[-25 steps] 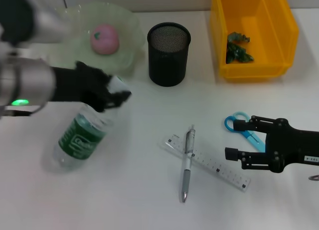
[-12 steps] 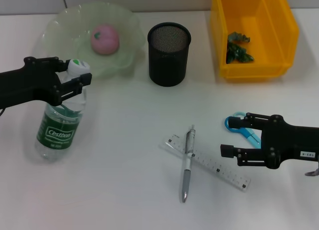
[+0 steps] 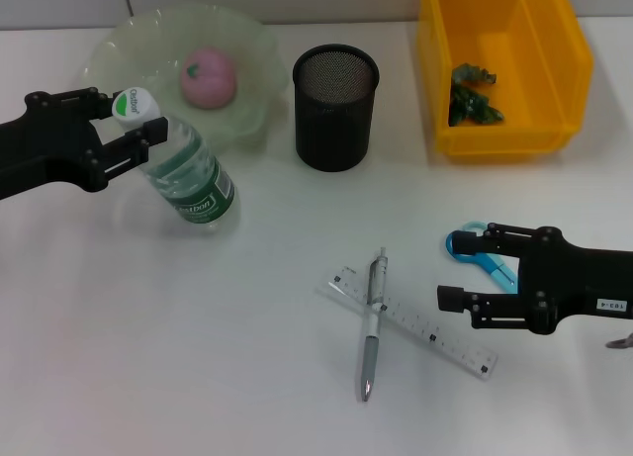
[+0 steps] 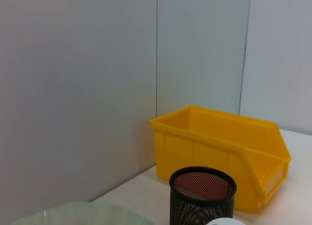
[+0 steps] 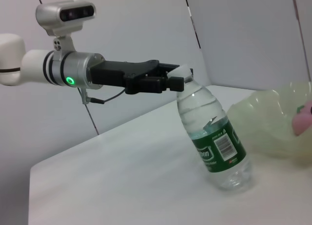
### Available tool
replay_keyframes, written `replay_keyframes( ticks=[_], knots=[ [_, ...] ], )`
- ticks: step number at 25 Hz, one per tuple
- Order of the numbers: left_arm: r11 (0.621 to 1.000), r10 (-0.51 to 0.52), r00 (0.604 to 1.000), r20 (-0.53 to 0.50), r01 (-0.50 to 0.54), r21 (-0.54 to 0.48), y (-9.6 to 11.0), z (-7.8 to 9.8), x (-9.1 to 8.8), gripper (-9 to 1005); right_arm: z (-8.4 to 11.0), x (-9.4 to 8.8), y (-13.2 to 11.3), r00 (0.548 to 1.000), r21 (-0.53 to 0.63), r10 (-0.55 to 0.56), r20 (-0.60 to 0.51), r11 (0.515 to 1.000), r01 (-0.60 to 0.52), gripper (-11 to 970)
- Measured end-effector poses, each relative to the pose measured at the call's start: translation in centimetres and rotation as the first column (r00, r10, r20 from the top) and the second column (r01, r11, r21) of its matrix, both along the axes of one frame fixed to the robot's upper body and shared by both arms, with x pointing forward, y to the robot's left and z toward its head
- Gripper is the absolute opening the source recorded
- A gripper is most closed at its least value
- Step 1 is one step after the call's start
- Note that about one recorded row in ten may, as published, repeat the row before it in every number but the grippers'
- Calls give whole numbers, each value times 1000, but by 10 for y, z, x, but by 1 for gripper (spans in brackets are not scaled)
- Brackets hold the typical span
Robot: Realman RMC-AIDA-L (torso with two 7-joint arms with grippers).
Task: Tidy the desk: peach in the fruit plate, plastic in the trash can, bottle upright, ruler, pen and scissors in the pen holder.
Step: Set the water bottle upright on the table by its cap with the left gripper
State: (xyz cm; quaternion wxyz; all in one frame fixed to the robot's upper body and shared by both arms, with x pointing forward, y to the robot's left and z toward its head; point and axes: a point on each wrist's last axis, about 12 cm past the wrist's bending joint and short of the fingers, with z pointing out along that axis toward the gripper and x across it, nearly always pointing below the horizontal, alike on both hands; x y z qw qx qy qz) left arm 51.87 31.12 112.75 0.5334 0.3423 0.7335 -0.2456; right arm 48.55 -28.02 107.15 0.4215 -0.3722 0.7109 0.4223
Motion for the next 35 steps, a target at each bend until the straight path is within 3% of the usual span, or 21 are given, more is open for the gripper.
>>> replay_keyframes(
  ticks=[23,28,35],
  knots=[
    [1000,11,999,40,-11,7,-1,-5,11,535,0,-1,0,1000,11,7,-9,1000,-7,781],
    [997,60,997,42,-58,-49,5,-15,13,544,0,-2,1,1000,11,9,-11,1000,-9,778],
    [997,40,999,36,-37,-61,3,-17,9,555,0,-1,0,1000,11,8,-13,1000,-8,774]
  ],
)
